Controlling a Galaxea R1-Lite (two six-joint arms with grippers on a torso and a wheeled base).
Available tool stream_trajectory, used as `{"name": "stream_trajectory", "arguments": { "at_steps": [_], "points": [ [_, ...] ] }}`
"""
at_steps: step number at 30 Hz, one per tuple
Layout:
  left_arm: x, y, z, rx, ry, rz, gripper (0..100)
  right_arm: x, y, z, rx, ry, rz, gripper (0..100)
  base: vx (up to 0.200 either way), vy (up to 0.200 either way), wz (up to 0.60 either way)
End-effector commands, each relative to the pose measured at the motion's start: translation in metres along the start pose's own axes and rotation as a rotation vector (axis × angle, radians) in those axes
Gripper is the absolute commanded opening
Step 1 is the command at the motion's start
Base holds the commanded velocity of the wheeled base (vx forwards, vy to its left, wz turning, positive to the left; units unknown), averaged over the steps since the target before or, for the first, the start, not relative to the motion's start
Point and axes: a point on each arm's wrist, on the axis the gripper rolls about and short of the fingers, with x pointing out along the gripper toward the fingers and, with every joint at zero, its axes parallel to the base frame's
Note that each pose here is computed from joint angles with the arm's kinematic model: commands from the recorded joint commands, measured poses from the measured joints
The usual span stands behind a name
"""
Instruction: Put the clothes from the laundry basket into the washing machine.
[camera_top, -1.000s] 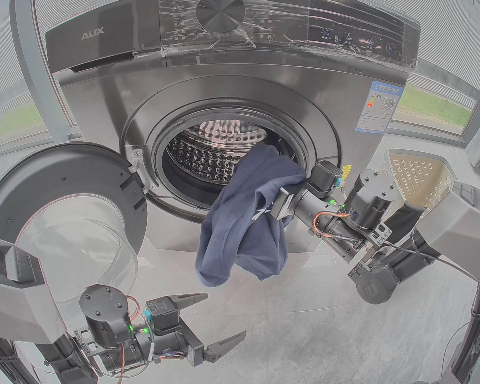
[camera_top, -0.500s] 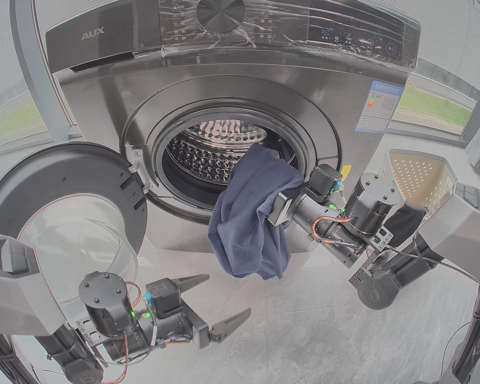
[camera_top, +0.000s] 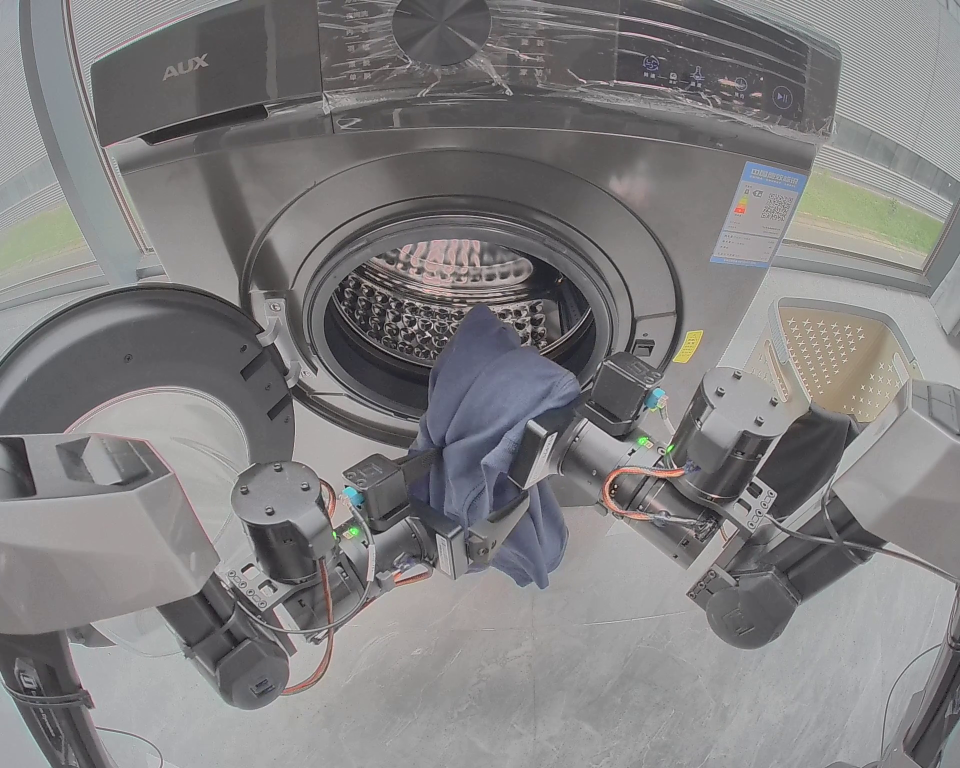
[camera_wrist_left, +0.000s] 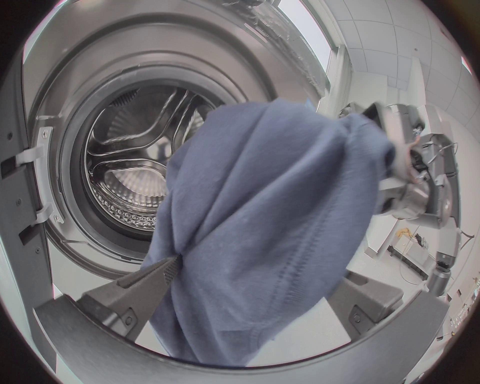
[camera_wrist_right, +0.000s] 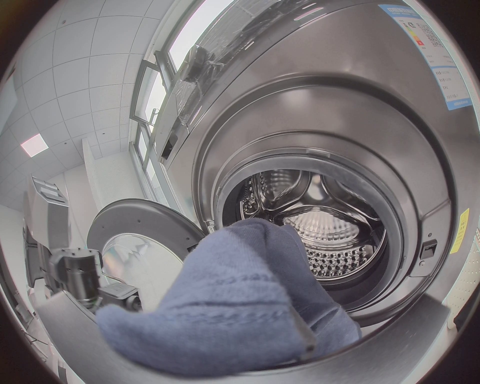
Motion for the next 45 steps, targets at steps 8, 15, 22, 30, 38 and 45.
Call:
{"name": "stream_trajectory", "arguments": {
  "at_steps": [8, 15, 22, 30, 38, 45],
  "points": [
    [0.040, 0.025, -0.026, 0.002, -0.014, 0.081, 100, -0.005, 0.024, -0.006, 0.018, 0.024, 0.029, 0, 0.000, 0.000, 0.00],
    [0.049, 0.027, -0.033, 0.003, -0.020, 0.087, 100, -0.005, 0.030, -0.005, 0.026, 0.023, 0.035, 0, 0.000, 0.000, 0.00],
    [0.050, 0.019, -0.032, 0.001, -0.021, 0.067, 100, -0.004, 0.031, -0.005, 0.036, 0.017, 0.034, 0, 0.000, 0.000, 0.00],
    [0.060, 0.021, -0.040, -0.002, -0.028, 0.091, 100, -0.004, 0.034, -0.004, 0.051, 0.015, 0.027, 0, 0.000, 0.000, 0.00],
    [0.073, 0.026, -0.029, -0.048, -0.101, 0.141, 0, -0.009, 0.034, 0.007, 0.067, -0.007, 0.019, 0, 0.000, 0.000, 0.00],
    [0.068, 0.039, -0.010, -0.049, -0.149, 0.185, 0, -0.024, 0.014, 0.021, 0.068, -0.017, -0.044, 0, 0.000, 0.000, 0.00]
  ]
}}
